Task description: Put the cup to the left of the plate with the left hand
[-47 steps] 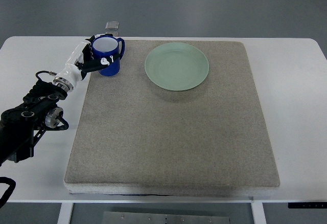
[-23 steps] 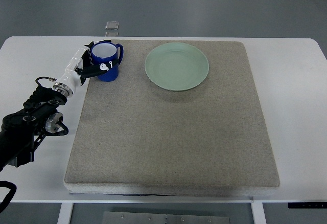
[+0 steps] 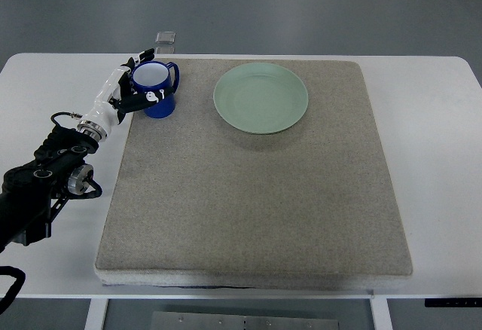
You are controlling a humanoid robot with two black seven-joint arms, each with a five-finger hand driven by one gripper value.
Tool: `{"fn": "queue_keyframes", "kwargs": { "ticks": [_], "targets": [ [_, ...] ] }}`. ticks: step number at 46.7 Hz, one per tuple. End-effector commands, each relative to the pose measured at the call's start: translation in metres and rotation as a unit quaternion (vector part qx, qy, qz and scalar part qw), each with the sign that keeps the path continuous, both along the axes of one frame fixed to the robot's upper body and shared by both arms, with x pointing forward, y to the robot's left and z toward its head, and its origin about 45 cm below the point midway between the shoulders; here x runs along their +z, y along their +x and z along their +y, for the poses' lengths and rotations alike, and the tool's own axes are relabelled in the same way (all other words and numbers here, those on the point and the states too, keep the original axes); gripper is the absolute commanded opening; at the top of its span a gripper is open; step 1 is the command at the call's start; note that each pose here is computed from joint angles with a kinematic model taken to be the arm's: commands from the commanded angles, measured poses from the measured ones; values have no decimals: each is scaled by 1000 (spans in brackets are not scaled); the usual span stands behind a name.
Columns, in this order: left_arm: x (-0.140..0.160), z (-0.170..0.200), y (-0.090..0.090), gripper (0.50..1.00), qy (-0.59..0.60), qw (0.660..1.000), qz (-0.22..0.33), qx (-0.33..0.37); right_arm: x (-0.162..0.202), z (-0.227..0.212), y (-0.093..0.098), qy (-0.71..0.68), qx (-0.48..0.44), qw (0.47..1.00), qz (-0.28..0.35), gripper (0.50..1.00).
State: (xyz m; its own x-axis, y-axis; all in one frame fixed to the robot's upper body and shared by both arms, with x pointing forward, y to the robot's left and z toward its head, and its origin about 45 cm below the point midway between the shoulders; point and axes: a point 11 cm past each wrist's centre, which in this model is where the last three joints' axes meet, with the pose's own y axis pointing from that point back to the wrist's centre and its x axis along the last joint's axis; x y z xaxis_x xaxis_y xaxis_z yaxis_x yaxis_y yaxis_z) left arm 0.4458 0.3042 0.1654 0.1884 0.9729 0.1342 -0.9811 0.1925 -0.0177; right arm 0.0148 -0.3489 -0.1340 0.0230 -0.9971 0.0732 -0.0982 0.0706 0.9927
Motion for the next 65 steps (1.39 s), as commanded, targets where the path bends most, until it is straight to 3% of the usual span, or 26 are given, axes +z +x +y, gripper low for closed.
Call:
{"fn": "queue_keyframes", "kwargs": {
  "ticks": [1, 11, 26, 45, 54, 65],
  "targets": [
    [1, -1, 0, 962, 0, 1000, -1, 0, 0, 0, 0, 0, 0, 1000, 0, 934],
    [4, -1, 1, 992, -19, 1000, -3, 6, 0, 0, 0, 0, 0, 1000, 0, 934],
    [24, -9, 5, 994, -71, 997, -25, 4, 0, 0, 0, 0, 0, 1000, 0, 934],
    [85, 20, 20, 994, -129, 986, -99, 35, 0, 0, 0, 0, 0, 1000, 0, 934],
    [120, 20, 36, 994, -190, 973, -123, 47, 0, 0, 0, 0, 0, 1000, 0, 934],
    [120, 20, 45, 988, -250, 962, -85, 70, 0, 0, 0, 0, 0, 1000, 0, 934]
  ]
}}
